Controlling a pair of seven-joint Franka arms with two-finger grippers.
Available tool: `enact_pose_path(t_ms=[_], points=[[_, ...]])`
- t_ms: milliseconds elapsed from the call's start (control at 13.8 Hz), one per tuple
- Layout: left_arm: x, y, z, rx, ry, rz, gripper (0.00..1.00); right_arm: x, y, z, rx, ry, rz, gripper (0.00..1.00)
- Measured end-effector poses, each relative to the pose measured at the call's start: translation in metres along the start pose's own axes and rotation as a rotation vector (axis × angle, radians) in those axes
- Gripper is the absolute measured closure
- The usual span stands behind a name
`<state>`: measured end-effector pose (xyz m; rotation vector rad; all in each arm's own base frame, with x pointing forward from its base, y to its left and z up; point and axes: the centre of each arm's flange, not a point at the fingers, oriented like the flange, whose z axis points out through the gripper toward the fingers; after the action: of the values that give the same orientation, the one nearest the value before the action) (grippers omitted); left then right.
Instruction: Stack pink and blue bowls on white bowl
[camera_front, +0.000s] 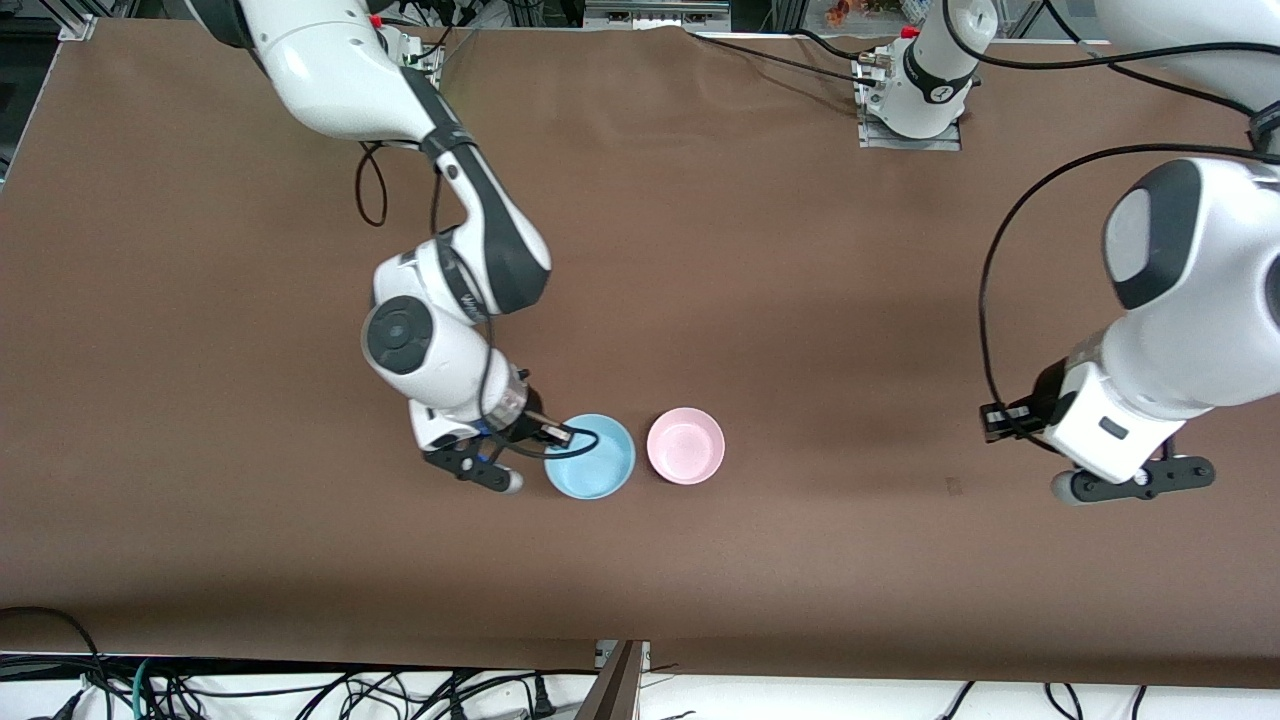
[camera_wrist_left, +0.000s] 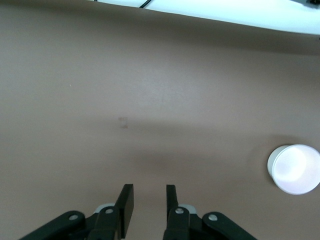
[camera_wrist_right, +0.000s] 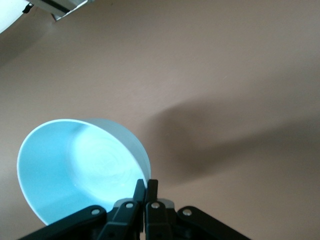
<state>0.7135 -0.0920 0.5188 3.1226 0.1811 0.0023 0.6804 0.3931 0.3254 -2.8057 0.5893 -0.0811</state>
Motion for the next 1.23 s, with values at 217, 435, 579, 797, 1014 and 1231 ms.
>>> enact_pose_path(t_ms=[217,435,579,797,1014,1231], points=[[0.003,-0.026,-0.001,0.002,-0.012,0.069,0.66,-0.039,-0.027,0.031,0.022,0.012,0.067,0.98],[0.006,-0.052,0.002,0.002,-0.026,0.119,0.66,-0.065,-0.045,0.045,0.047,0.021,0.126,0.98],[0.002,-0.062,-0.001,0.0,-0.032,0.138,0.65,-0.072,-0.051,0.048,0.059,0.025,0.165,0.98],[-0.005,-0.065,-0.008,-0.002,-0.034,0.147,0.64,-0.08,-0.054,0.059,0.073,0.033,0.204,0.98],[-0.015,-0.067,-0.012,-0.005,-0.045,0.152,0.62,-0.089,-0.054,0.077,0.067,0.031,0.221,0.98],[-0.026,-0.07,-0.009,-0.009,-0.066,0.209,0.61,-0.09,-0.054,0.081,0.067,0.031,0.243,0.98]])
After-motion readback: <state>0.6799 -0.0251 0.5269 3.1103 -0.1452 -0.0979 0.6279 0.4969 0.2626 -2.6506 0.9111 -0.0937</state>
